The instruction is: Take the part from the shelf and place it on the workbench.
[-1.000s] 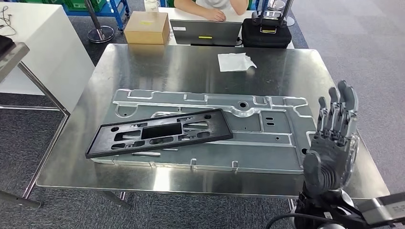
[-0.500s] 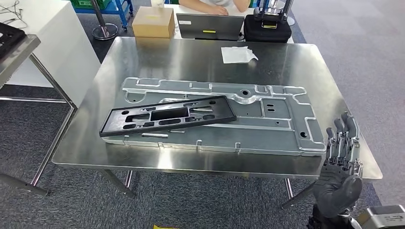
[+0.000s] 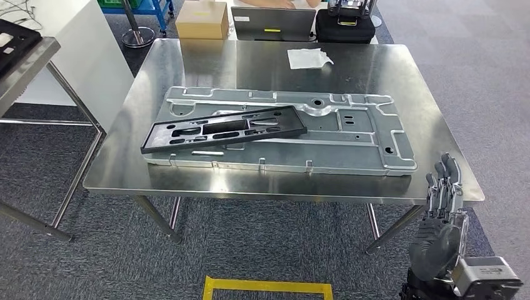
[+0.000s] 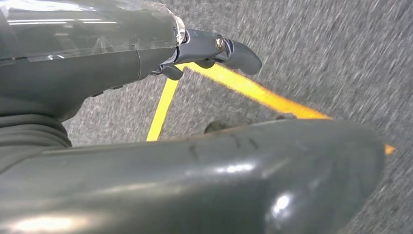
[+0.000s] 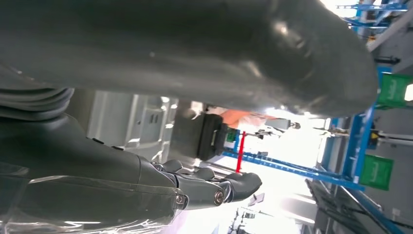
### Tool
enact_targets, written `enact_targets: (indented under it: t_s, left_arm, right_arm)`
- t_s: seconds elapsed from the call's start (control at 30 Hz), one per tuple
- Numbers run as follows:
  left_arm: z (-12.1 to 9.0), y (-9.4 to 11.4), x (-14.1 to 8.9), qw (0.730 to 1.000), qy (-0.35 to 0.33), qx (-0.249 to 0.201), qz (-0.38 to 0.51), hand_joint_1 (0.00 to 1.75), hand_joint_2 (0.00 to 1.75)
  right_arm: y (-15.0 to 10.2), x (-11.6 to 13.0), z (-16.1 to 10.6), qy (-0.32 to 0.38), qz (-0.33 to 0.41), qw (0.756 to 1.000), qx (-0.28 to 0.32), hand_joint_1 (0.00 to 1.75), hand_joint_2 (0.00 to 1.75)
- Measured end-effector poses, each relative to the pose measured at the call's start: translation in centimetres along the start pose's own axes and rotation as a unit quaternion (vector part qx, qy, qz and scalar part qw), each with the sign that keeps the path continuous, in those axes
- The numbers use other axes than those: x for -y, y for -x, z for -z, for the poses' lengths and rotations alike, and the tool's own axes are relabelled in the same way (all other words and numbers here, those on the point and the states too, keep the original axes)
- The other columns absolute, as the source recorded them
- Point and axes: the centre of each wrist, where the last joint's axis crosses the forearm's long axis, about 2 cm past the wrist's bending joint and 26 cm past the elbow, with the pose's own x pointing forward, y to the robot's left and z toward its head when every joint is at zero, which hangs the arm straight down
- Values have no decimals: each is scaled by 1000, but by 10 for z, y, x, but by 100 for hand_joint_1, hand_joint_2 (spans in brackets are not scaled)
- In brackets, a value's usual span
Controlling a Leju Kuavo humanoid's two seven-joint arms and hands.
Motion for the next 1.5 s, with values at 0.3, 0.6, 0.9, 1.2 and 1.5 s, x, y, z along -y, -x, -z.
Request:
enact_targets:
  t_s: [0.3,0.6,0.9,1.2,1.5]
  left_arm:
    - [-2,3,1,1000,-5,-7,-4,0,0]
    - [-4,5,7,1000,-3,-9,-6,0,0]
    - [-6,7,13,1000,0,-11,-7,0,0]
    - [-7,9,12,1000,-6,-13,-8,0,0]
    - [-6,6,14,1000,-9,-8,-7,0,0]
  right_arm:
    - [16,-8,-1,-9,-30,999,-34,0,0]
    - [34,-11,-3,-14,-63,996,-64,0,0]
    - [46,-11,-7,-17,-74,994,-84,0,0]
    - [51,-13,-7,-17,-78,993,-92,0,0]
    - [81,-16,-23,-30,-91,984,-153,0,0]
